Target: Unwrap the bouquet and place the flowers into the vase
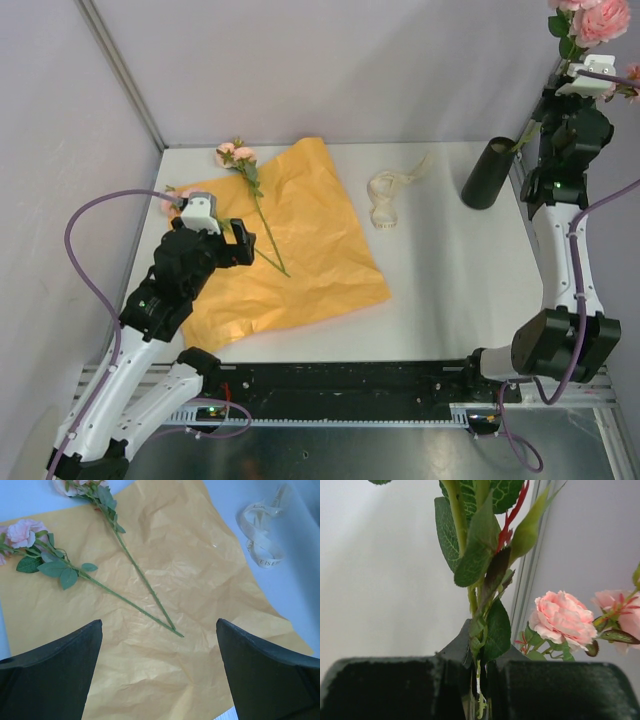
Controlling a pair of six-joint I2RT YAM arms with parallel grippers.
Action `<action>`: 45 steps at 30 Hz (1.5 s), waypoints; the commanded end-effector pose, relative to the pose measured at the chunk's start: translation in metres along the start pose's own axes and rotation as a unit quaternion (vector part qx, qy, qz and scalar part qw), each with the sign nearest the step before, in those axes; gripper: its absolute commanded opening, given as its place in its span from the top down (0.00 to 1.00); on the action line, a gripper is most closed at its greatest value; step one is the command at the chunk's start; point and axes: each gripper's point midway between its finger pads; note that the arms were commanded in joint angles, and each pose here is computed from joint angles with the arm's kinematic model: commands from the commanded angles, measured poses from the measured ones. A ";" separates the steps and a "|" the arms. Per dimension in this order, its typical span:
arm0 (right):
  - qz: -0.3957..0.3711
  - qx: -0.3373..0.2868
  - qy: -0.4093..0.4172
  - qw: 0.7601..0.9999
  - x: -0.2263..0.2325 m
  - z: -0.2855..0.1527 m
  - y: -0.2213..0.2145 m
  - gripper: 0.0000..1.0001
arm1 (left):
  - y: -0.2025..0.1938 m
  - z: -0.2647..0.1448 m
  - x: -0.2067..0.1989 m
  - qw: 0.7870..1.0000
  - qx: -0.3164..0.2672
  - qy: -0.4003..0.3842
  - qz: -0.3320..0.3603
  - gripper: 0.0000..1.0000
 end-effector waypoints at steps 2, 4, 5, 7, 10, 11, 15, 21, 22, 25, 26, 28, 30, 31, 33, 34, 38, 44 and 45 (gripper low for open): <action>0.013 -0.037 -0.002 0.999 -0.005 0.020 0.016 1.00 | 0.005 -0.002 0.009 1.000 -0.015 0.024 0.009 0.00; 0.018 -0.023 0.001 1.000 -0.003 0.025 0.001 1.00 | 0.005 -0.002 0.010 0.999 -0.015 0.027 0.009 0.00; 0.019 -0.014 0.003 1.000 -0.002 0.026 -0.006 1.00 | 0.005 -0.002 0.011 0.999 -0.014 0.028 0.010 0.00; 0.022 0.005 0.005 1.000 0.001 0.029 -0.023 1.00 | 0.004 -0.001 0.011 0.999 -0.013 0.029 0.010 0.00; 0.028 0.033 0.008 0.999 0.005 0.030 -0.048 1.00 | 0.004 -0.001 0.011 0.999 -0.012 0.030 0.011 0.00; 0.031 0.042 0.009 0.999 0.007 0.030 -0.055 1.00 | 0.004 -0.001 0.011 0.999 -0.012 0.030 0.011 0.00; 0.043 0.086 0.023 0.995 0.016 0.030 -0.087 0.98 | 0.005 -0.001 0.014 0.999 -0.014 0.039 0.010 0.00; 0.063 0.145 0.029 0.987 0.024 0.020 -0.123 0.90 | 0.001 0.003 0.018 0.999 -0.002 0.052 0.009 0.00; 0.065 0.155 0.030 0.985 0.025 0.017 -0.128 0.88 | 0.000 0.003 0.018 0.999 -0.001 0.053 0.010 0.00; 0.077 0.180 0.027 0.980 0.029 0.012 -0.140 0.83 | 0.001 0.002 0.019 0.998 -0.002 0.056 0.009 0.00; 0.079 0.188 0.015 0.979 0.026 0.010 -0.143 0.82 | 0.000 0.002 0.020 0.998 -0.002 0.057 0.008 0.00; 0.084 0.201 -0.003 0.976 0.023 0.006 -0.148 0.75 | 0.000 0.002 0.020 0.998 -0.003 0.058 0.006 0.00; 0.087 0.210 -0.011 0.974 0.023 0.001 -0.148 0.63 | -0.001 0.003 0.019 0.998 -0.001 0.057 0.006 0.00; 0.087 0.217 -0.013 0.972 0.023 -0.002 -0.150 0.57 | -0.001 0.003 0.019 0.998 0.001 0.055 0.007 0.00; 0.084 0.232 -0.018 0.969 0.026 -0.009 -0.151 0.49 | -0.003 0.004 0.017 0.999 0.005 0.051 0.008 0.00; 0.083 0.239 -0.021 0.967 0.027 -0.013 -0.151 0.46 | -0.003 0.005 0.017 0.999 0.007 0.051 0.008 0.00; 0.090 0.272 -0.025 0.958 0.036 -0.035 -0.150 0.36 | -0.004 0.005 0.019 0.998 0.007 0.055 0.009 0.00; 0.096 0.312 -0.011 0.945 0.062 -0.077 -0.146 0.32 | -0.010 0.010 0.027 0.996 0.012 0.087 -0.011 0.00; 0.097 0.316 -0.007 0.944 0.066 -0.084 -0.143 0.32 | -0.013 0.012 0.030 0.995 0.017 0.097 -0.015 0.00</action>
Point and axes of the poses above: each gripper's point midway between its finger pads, its own z axis out along the fingers, its own x axis along the line the jaws close on, y = z × x, and after that the axes turned 3 degrees about -z, right-handed
